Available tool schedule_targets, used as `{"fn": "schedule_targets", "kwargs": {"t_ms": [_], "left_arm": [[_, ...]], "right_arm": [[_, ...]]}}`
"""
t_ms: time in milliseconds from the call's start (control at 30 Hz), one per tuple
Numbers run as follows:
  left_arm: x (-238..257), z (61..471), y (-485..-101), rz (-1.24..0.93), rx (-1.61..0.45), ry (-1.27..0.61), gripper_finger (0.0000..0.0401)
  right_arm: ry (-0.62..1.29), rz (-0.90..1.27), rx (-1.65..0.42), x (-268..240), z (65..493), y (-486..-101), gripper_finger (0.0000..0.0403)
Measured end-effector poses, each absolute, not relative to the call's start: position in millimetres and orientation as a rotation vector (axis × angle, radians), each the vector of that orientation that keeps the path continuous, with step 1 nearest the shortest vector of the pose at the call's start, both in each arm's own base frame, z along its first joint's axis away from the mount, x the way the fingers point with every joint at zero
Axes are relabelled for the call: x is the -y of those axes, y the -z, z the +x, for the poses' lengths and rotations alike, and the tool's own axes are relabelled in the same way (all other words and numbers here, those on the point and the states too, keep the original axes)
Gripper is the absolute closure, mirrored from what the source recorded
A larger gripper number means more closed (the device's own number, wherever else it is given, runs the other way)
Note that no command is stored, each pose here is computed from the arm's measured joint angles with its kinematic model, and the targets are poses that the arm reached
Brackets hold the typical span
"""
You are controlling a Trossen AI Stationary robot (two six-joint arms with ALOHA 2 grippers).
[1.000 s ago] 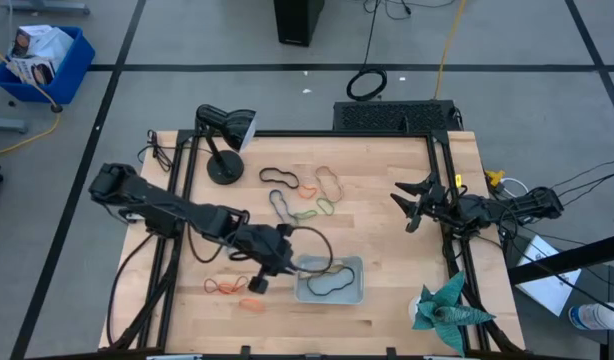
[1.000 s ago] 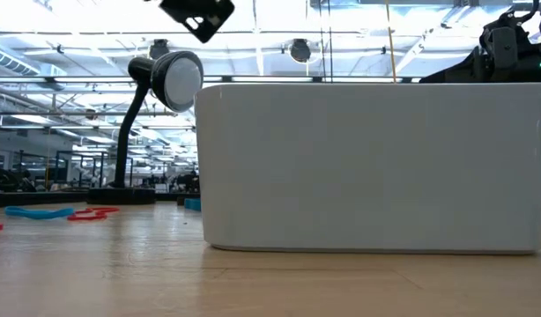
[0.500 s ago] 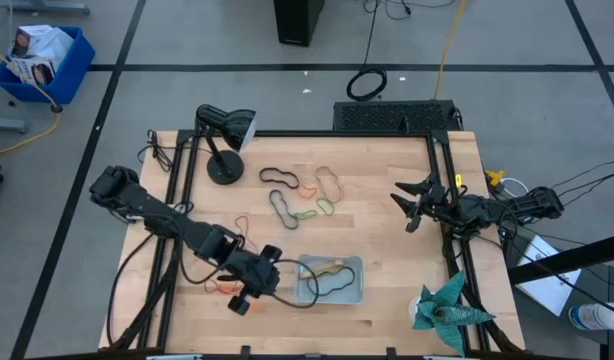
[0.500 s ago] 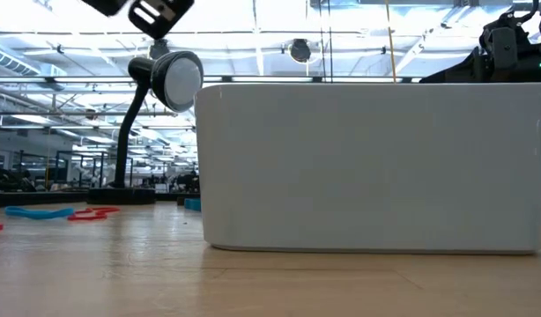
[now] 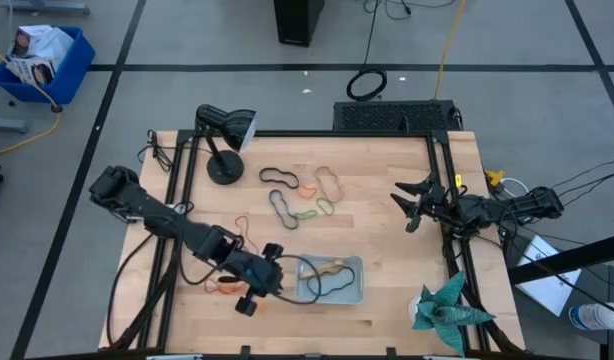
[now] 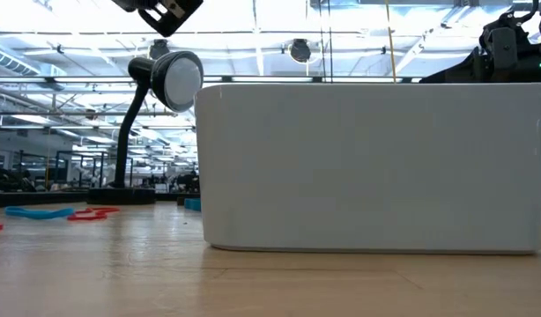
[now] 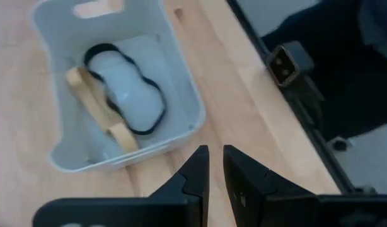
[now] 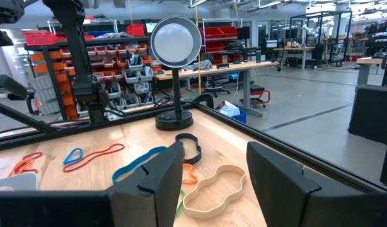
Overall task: Pick and place rubber bands into bin
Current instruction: Put the bottom orange rubber band into the gray bin
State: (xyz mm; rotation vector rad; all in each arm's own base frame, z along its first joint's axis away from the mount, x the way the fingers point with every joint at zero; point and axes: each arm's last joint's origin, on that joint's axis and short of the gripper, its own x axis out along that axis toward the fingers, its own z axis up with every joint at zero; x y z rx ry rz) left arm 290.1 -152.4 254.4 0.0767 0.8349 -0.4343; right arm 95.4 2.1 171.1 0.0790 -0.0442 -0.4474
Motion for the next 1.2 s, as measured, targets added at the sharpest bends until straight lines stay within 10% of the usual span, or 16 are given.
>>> {"fn": "schedule_targets", "kwargs": {"t_ms": [567,1200], "left_arm": [[156,273,-244,0.276,-0.961,0.46,0.0207],[184,275,-190,0.261,-1.086,0.559,0.0201]], "right_arm": [[0.448,0.079,0.044,-2,95,-171,0.0234],[0.448,0.078,0.042,-2,96,-171,0.0234]]}}
